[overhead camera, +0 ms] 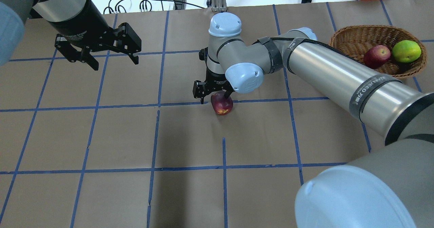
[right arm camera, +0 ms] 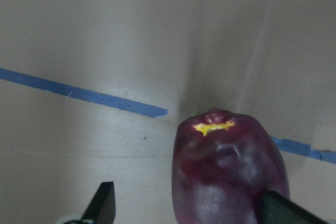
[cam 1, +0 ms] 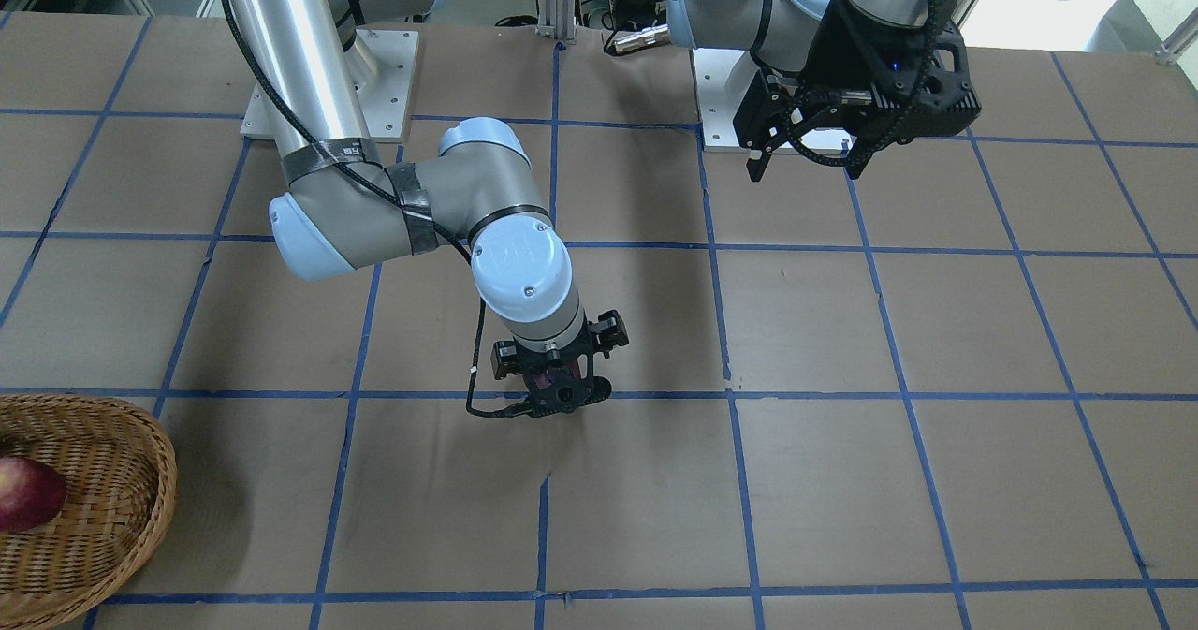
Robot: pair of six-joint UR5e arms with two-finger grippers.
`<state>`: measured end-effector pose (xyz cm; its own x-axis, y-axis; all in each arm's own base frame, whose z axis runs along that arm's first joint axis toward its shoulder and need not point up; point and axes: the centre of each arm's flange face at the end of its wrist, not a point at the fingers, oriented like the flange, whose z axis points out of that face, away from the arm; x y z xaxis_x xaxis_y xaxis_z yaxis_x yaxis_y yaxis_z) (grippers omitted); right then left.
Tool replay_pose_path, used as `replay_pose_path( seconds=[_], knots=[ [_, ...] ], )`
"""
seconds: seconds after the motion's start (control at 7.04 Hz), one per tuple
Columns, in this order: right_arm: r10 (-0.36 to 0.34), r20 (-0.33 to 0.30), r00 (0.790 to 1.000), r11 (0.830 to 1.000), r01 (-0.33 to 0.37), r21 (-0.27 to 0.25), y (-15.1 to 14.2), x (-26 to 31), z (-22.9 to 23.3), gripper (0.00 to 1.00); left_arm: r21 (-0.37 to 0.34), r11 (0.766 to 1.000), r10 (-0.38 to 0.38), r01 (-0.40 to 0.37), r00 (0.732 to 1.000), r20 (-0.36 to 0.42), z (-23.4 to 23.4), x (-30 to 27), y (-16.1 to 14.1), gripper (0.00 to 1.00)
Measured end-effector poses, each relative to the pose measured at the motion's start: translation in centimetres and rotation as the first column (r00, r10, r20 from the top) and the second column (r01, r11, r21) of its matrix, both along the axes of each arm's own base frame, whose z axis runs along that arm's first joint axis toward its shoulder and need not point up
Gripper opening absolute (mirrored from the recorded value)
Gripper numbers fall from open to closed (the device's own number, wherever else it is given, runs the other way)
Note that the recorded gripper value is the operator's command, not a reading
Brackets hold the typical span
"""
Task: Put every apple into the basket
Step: 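Lower the right gripper and grasp the dark red apple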
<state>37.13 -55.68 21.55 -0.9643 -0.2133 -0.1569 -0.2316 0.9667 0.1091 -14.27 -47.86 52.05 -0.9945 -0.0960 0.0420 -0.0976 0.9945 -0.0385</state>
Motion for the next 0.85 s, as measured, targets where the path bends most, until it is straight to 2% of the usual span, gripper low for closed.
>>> replay_pose_path(
  seconds=[0.43,0.85],
  knots=[
    [-0.004,-0.052,0.999,0.999,0.002,-0.046,-0.19,-0.62,0.33,1.00,-0.007,1.000,0.001,-0.001,1.000,0.000,0.07,0.07,-0.09,1.00],
    [-0.005,-0.085,0.996,0.999,0.001,-0.047,-0.08,-0.99,-0.58,1.00,-0.008,1.000,0.004,-0.004,1.000,0.000,0.11,0.24,-0.13,1.00]
  ],
)
